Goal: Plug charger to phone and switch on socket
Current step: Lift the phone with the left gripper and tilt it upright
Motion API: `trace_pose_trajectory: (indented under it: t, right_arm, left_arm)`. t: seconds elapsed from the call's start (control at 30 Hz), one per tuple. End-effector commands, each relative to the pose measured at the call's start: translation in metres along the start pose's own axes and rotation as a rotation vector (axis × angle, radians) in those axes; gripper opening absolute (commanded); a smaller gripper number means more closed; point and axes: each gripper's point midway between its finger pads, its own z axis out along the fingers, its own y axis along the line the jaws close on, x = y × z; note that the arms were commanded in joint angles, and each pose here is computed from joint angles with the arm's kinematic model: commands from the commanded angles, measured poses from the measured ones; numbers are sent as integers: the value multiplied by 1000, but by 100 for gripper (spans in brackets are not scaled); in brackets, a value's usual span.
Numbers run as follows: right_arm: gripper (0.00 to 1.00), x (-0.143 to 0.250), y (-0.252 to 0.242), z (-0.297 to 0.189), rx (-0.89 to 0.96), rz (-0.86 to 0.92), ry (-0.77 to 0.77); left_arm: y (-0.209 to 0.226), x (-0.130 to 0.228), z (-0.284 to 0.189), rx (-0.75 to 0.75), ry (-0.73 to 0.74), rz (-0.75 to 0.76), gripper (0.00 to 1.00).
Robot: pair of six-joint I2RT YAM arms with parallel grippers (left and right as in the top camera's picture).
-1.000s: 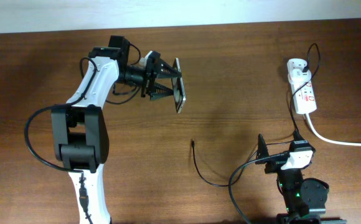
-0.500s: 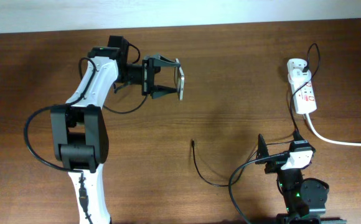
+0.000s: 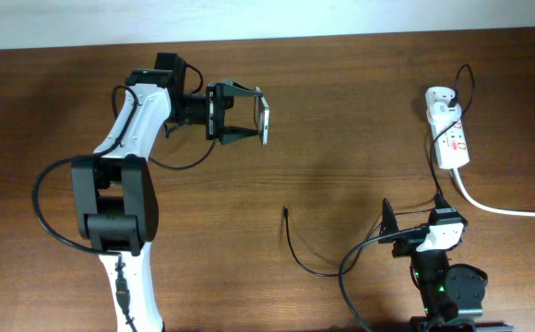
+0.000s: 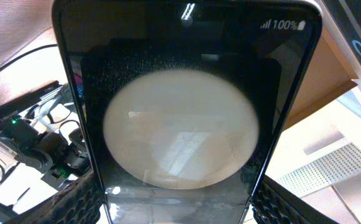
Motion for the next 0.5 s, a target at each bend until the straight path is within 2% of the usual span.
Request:
trace_pose_trajectory:
  t: [0.0,0.23,0.47]
  right_arm:
    - [99,2,2,0,-9,1,3]
    - [99,2,2,0,-9,1,3]
    - [99,2,2,0,-9,1,3]
  left_arm:
    - [-13,8,-3,41,38,12,0]
    - [-13,8,-3,41,38,14,0]
    - [-12,8,-3,40,34,83,0]
